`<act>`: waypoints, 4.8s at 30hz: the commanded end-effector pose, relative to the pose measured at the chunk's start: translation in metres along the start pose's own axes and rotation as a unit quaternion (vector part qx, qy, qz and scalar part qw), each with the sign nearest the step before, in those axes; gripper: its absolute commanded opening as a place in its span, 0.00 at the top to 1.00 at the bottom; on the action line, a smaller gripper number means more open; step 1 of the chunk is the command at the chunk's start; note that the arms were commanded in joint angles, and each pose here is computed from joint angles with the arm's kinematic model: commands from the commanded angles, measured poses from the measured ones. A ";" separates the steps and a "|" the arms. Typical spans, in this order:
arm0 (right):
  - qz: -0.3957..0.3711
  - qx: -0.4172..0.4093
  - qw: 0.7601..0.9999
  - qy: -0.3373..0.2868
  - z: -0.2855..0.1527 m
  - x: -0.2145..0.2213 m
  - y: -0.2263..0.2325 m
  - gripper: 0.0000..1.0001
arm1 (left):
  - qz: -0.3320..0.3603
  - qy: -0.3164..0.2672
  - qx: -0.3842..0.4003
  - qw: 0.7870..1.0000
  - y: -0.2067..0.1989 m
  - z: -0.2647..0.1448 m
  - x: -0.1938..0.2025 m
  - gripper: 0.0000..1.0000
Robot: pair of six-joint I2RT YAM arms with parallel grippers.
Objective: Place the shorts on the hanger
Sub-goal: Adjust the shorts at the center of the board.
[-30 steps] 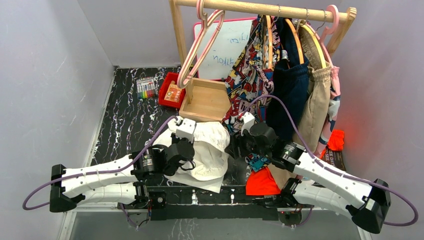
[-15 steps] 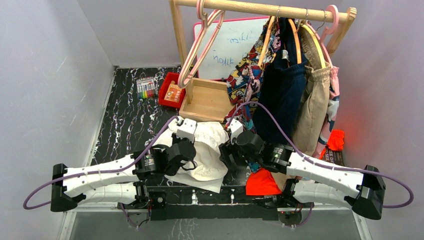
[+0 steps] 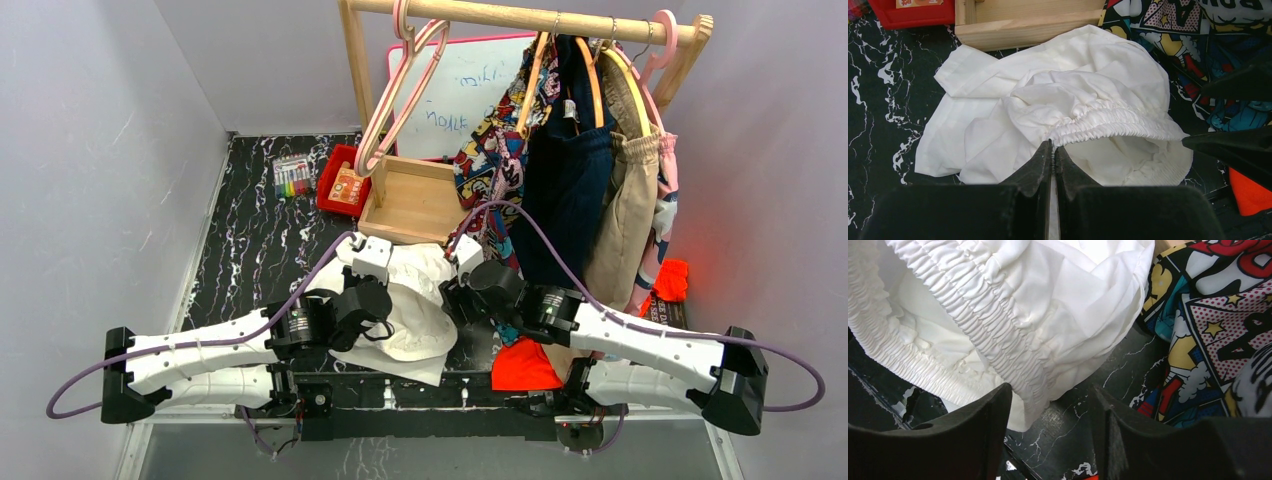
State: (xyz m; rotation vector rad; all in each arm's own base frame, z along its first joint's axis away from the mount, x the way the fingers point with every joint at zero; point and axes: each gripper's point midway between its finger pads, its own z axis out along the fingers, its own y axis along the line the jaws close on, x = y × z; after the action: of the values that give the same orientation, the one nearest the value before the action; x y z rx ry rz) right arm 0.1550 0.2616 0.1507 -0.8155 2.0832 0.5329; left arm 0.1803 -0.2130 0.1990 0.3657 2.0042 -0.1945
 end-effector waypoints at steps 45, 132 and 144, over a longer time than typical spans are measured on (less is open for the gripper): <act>0.227 0.148 0.962 -0.034 0.034 -0.019 -0.040 1.00 | -0.085 0.038 0.007 0.996 -0.001 0.072 0.015 1.00; 0.201 0.024 0.950 -0.239 -0.117 -0.219 -0.046 1.00 | -0.152 -0.185 -0.112 0.964 0.142 -0.149 -0.196 1.00; 0.126 -0.015 0.915 -0.384 -0.228 -0.370 -0.028 1.00 | -0.011 -0.310 -0.144 0.940 0.113 -0.190 -0.365 1.00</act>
State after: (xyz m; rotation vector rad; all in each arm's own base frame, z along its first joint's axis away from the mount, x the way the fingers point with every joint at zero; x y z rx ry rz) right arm 0.2337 0.2646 0.4876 -0.2877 1.6900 0.8545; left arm 0.2039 -0.1251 0.5432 0.0665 1.5120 -0.1365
